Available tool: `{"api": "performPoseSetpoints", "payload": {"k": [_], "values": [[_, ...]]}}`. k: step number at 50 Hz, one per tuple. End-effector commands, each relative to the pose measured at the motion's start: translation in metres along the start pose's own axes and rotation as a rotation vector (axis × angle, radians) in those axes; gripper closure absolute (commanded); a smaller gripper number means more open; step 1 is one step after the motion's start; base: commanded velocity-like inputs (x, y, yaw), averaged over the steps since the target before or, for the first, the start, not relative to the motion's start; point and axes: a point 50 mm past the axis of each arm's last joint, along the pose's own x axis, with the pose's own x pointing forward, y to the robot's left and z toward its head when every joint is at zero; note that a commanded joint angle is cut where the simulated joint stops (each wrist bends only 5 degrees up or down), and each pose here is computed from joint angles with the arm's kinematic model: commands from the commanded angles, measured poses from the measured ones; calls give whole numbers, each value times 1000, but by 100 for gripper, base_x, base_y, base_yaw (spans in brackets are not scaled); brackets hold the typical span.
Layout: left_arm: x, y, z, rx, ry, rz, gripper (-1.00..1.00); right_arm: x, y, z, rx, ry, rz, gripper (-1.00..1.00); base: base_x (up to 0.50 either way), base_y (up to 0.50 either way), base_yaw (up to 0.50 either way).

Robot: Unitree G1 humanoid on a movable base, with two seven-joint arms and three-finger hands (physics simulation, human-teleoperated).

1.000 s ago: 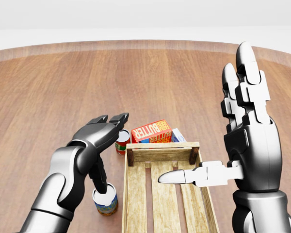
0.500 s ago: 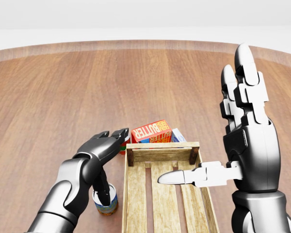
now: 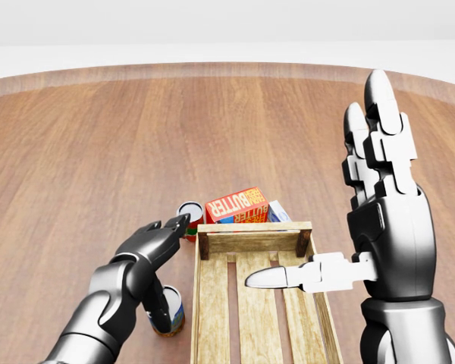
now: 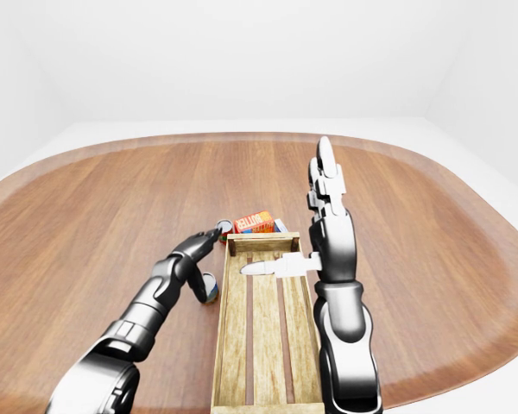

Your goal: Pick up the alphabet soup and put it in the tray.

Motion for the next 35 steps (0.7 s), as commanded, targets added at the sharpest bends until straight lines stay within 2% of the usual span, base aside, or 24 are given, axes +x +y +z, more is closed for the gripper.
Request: {"api": "performPoseSetpoints", "payload": {"k": [1, 11, 35], "values": [[6, -21, -10, -90, 48, -21, -100, 0, -1, 0, -1, 2, -2, -100, 0, 0, 0], [8, -29, -17, -126, 89, -26, -100, -1, 0, -4, -1, 19, 0, -100, 0, 0, 0], [9, -44, -19, -116, 125, -55, -100, -1, 0, -4, 1, 19, 1, -100, 0, 0, 0]]}}
